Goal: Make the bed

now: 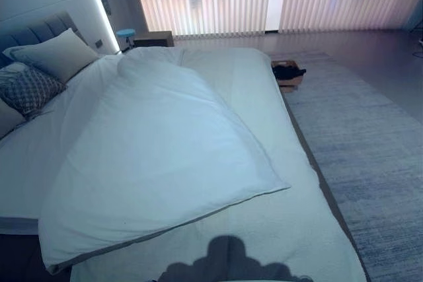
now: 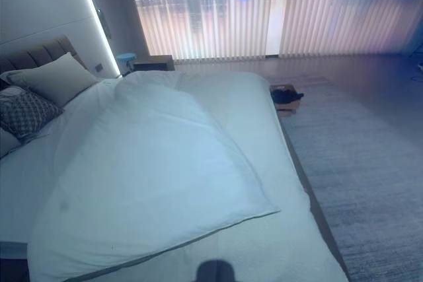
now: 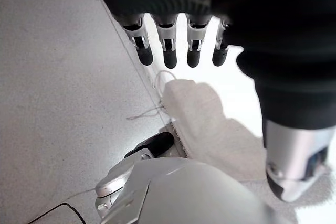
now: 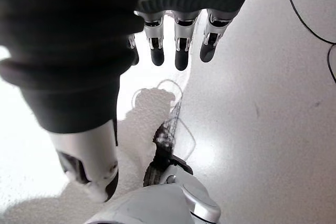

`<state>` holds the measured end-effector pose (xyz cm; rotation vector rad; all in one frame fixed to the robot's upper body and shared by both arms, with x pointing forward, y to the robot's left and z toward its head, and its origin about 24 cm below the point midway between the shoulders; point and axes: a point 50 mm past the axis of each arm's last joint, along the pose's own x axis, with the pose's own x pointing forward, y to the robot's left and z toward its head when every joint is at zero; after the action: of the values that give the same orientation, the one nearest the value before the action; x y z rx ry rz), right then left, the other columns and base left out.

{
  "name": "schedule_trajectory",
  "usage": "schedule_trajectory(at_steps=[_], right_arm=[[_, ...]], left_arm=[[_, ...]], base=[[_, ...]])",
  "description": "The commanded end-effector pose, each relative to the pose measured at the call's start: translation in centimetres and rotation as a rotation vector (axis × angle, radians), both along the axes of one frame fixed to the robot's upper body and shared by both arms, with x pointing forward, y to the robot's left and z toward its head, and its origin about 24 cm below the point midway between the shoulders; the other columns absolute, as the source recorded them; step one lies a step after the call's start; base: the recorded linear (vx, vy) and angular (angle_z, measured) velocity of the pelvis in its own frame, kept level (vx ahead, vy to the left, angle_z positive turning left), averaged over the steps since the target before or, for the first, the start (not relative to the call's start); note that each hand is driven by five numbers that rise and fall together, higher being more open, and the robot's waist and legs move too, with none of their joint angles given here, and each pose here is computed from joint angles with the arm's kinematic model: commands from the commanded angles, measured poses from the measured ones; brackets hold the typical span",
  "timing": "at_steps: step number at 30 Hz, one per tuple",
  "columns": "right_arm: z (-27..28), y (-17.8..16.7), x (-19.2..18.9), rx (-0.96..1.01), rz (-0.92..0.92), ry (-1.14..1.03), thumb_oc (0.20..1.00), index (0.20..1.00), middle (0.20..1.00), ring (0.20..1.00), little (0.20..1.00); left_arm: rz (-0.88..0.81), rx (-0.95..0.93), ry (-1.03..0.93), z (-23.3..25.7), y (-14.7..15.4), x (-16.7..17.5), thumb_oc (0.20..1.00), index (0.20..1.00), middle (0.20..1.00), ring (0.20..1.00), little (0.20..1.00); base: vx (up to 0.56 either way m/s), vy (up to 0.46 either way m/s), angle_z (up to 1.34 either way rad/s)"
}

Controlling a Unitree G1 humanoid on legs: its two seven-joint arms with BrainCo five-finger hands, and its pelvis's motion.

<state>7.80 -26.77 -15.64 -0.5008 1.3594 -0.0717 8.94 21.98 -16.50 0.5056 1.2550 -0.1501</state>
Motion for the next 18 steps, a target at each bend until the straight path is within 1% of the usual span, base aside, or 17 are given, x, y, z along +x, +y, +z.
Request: schedule_trajectory(at_steps=[1,5,9,14,18], right_arm=[[0.2,0.7,2.3,-0.024,0.091,-0.015,1.000,1.000,1.000,1.000,1.000],[0.2,0.7,2.3,-0.023,0.092,-0.017,1.000,1.000,1.000,1.000,1.000],[0.1,1.3,2.6,0.009,0.037,-0.052,1.000,1.000,1.000,1.000,1.000],[0.2,2.8,4.3,0.092,-0.059,-0.157,1.000,1.000,1.000,1.000,1.000],[0.5,4.6,5.9,0.180,-0.110,-0.232,1.000,1.000,1.000,1.000,1.000]], left_arm=[[-0.026,0.044,-0.033,0.5,0.7,1.9,1.000,1.000,1.000,1.000,1.000],[0.005,0.039,-0.026,0.4,0.8,1.6,1.000,1.000,1.000,1.000,1.000],[0.085,0.025,-0.035,0.3,0.7,1.2,1.000,1.000,1.000,1.000,1.000],[0.135,0.009,-0.059,0.4,0.4,1.6,1.000,1.000,1.000,1.000,1.000],[0.143,0.005,-0.072,0.4,0.3,1.9,1.000,1.000,1.000,1.000,1.000]], base=[[0.00,0.000,0.00],[0.00,0.000,0.00],[0.02,-0.003,0.00],[0.00,0.000,0.00],[-0.02,0.010,-0.01]])
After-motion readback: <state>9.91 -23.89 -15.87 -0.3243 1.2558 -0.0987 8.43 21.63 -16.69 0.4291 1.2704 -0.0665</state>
